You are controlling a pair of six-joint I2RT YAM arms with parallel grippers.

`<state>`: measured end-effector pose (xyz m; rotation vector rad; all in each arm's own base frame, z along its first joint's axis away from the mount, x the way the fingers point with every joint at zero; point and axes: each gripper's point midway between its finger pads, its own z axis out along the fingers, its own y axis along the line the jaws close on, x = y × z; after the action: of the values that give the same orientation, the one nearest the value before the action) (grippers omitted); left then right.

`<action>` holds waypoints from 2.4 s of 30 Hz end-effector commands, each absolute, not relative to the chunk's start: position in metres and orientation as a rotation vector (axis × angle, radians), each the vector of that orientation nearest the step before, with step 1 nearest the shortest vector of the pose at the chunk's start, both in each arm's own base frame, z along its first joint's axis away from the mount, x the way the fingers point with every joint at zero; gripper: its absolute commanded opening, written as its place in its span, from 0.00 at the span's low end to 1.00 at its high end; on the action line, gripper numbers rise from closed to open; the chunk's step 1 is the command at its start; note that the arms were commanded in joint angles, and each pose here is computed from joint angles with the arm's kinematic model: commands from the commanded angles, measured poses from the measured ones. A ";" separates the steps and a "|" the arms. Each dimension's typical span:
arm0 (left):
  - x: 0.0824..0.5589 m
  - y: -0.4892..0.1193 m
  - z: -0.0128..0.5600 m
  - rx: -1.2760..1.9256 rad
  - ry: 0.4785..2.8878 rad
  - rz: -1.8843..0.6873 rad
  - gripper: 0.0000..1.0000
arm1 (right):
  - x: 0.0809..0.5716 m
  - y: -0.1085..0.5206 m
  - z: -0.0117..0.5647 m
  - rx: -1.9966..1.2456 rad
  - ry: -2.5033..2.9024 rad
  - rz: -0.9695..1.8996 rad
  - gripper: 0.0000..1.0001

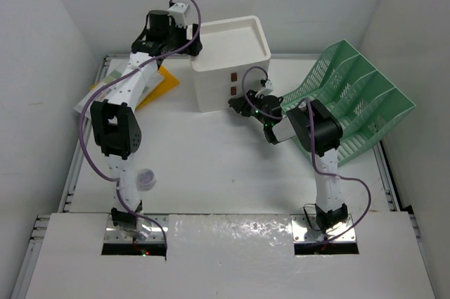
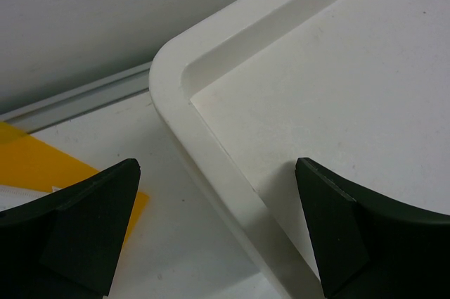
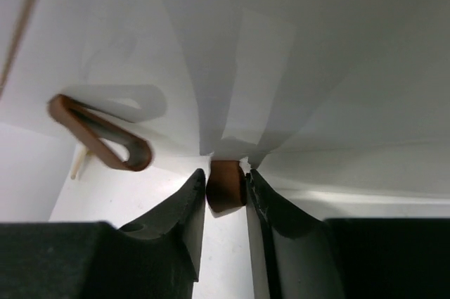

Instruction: Organize the desk

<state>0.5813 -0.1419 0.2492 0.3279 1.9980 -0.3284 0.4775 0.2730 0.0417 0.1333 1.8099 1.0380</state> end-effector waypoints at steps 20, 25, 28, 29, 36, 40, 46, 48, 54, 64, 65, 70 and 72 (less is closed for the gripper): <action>0.578 -0.122 0.237 0.334 2.056 -0.231 0.91 | 0.460 0.267 0.104 0.083 1.642 0.949 0.00; 0.577 -0.121 0.239 0.328 2.054 -0.228 0.91 | 0.412 0.263 0.096 0.044 1.684 0.964 0.00; 0.577 -0.120 0.240 0.327 2.054 -0.223 0.92 | 0.383 0.263 0.086 -0.008 1.723 0.948 0.00; 0.576 -0.120 0.241 0.328 2.053 -0.222 0.92 | 0.371 0.260 0.076 -0.015 1.756 0.937 0.00; 0.572 -0.117 0.254 0.328 2.035 -0.210 0.93 | 0.345 0.266 0.075 -0.126 1.804 0.872 0.00; 0.568 -0.114 0.265 0.338 2.028 -0.192 0.96 | 0.347 0.266 0.074 -0.166 1.849 0.823 0.07; 0.521 -0.101 0.289 0.564 2.066 -0.099 1.00 | 0.345 0.267 0.070 -0.323 1.996 0.684 0.60; 0.485 -0.089 0.263 0.654 2.183 -0.079 1.00 | 0.332 0.266 0.062 -0.384 2.059 0.632 0.67; 0.344 -0.018 0.230 0.880 2.360 0.015 1.00 | 0.301 0.261 0.067 -0.512 2.073 0.562 0.87; 0.194 0.017 0.111 1.168 2.652 -0.018 1.00 | 0.286 0.266 0.086 -0.573 2.046 0.614 0.90; 0.184 0.012 0.098 1.184 2.673 -0.076 1.00 | 0.283 0.270 0.087 -0.576 2.048 0.640 0.90; 0.175 0.005 0.062 1.199 2.728 -0.162 1.00 | 0.276 0.262 0.085 -0.549 2.045 0.631 0.91; 0.176 0.000 0.058 1.218 2.713 -0.194 1.00 | 0.273 0.256 0.086 -0.539 2.041 0.615 0.91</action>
<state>0.1625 0.0106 0.0630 1.1730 2.8001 -0.1535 0.2749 0.2582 0.0716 -0.5536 2.0866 0.6086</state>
